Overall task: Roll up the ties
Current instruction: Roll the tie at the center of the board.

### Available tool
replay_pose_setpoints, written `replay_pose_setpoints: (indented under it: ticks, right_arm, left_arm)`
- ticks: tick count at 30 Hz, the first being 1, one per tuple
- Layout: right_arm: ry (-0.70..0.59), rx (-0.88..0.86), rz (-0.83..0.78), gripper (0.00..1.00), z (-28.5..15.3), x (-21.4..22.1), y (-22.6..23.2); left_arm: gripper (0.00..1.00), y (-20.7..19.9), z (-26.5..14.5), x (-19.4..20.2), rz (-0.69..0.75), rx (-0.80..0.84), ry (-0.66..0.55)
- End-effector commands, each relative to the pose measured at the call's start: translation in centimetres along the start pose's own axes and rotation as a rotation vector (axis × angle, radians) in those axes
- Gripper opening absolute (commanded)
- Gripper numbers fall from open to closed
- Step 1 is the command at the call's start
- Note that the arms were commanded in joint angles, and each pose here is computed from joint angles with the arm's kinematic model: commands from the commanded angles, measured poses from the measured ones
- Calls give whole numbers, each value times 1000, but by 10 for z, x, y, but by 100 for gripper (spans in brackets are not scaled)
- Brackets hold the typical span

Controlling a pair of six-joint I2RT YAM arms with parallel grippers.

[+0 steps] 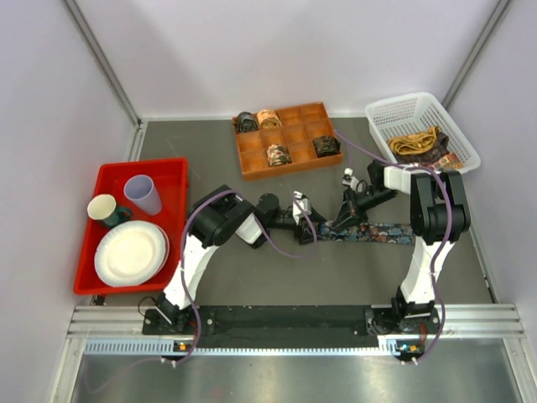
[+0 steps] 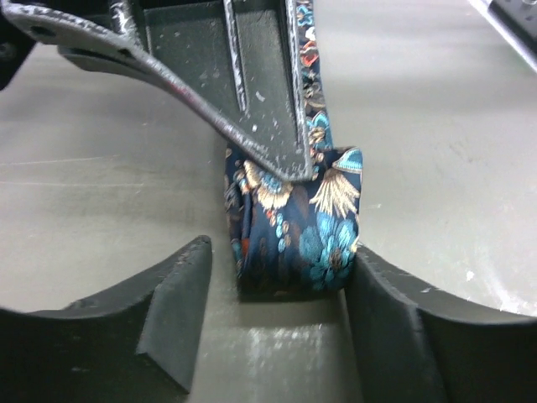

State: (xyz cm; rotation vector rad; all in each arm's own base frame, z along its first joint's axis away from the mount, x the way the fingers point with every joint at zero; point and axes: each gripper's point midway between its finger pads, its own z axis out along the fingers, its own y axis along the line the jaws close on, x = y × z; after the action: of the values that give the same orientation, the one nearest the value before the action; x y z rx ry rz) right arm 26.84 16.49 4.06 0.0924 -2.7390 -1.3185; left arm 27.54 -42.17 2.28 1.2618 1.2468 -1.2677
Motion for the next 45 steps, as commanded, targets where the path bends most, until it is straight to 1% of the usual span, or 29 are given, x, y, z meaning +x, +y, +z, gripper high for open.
replay_pose_setpoints:
  ticks: [1,5,6,8,9,10,11,12,13,15,16,17,18,19,20,21,22,23,24,25,26,27,29,30,32,34,38,42,45]
  right_arm:
    - [5,222,-66,0,11,-7,-55]
    - [6,220,-64,0,12,-7,-55]
    - [6,219,-64,0,12,-7,-55]
    - [4,218,-64,0,12,-6,-55]
    - [4,219,-66,0,12,-6,-55]
    - [3,219,-67,0,12,-7,-54]
    - [3,220,-67,0,12,-7,-55]
    - [1,219,-69,0,11,-7,-54]
    - [2,216,-70,0,11,-7,-53]
    - [2,209,-77,0,11,-9,-51]
    - [5,205,-77,0,11,-8,-50]
    - [7,199,-77,0,11,-9,-49]
    - [8,179,-87,0,10,-10,-44]
    - [21,168,-80,3,9,-7,-41]
    - [13,157,-96,9,6,-11,-36]
    - [9,137,-118,16,4,-12,-30]
    - [13,132,-124,31,2,-10,-26]
    - [9,131,-133,37,-2,-12,-23]
    - [-3,115,-158,40,-7,-12,-15]
    - [-4,108,-162,48,-10,-11,-11]
    - [-1,99,-159,49,-13,-8,-7]
    - [-13,81,-169,49,-18,-8,-2]
    - [-11,59,-167,50,-21,-3,3]
    - [-20,29,-174,51,-23,-2,8]
    - [-32,-30,-177,50,-21,-1,17]
    - [-42,-67,-163,49,-19,-2,22]
    - [-58,-127,-149,49,-13,-4,27]
    - [-33,-112,-139,43,-4,-1,20]
    - [-6,-59,-131,40,6,4,10]
  left_arm:
    - [63,-20,0,58,-272,-3,160]
    - [63,-20,-3,61,-269,-3,210]
    - [65,-20,-4,62,-257,1,219]
    - [67,-23,-4,59,-254,9,219]
    - [65,-22,-1,57,-250,17,218]
    - [63,-25,-2,62,-267,23,248]
    - [57,-25,-1,64,-266,25,262]
    - [47,-25,0,65,-265,28,271]
    - [43,-26,-1,66,-262,32,284]
    - [37,-24,-4,68,-276,25,309]
    - [29,-23,-5,67,-256,24,323]
    - [24,-27,-12,76,-299,20,379]
    - [20,-24,-15,79,-293,-6,411]
    - [16,-23,-20,78,-257,-10,440]
    - [9,-31,-30,87,-298,-9,508]
    - [6,-32,-36,91,-304,-17,553]
    - [3,-31,-42,90,-273,-21,590]
    - [0,-36,-51,95,-305,-28,648]
    - [0,-37,-56,96,-306,-37,678]
    - [0,-31,-61,96,-273,-64,714]
    - [0,-31,-64,95,-267,-70,740]
    - [0,-36,-74,100,-287,-75,801]
    - [0,-30,-78,99,-242,-99,860]
    - [0,-35,-86,101,-252,-90,908]
    - [0,-32,-87,101,-224,-102,950]
    - [0,-38,-91,102,-216,-86,993]
    - [0,-46,-88,97,-189,-36,1017]
    - [0,-55,-87,95,-207,25,1033]
    - [2,-58,-86,95,-206,55,1035]
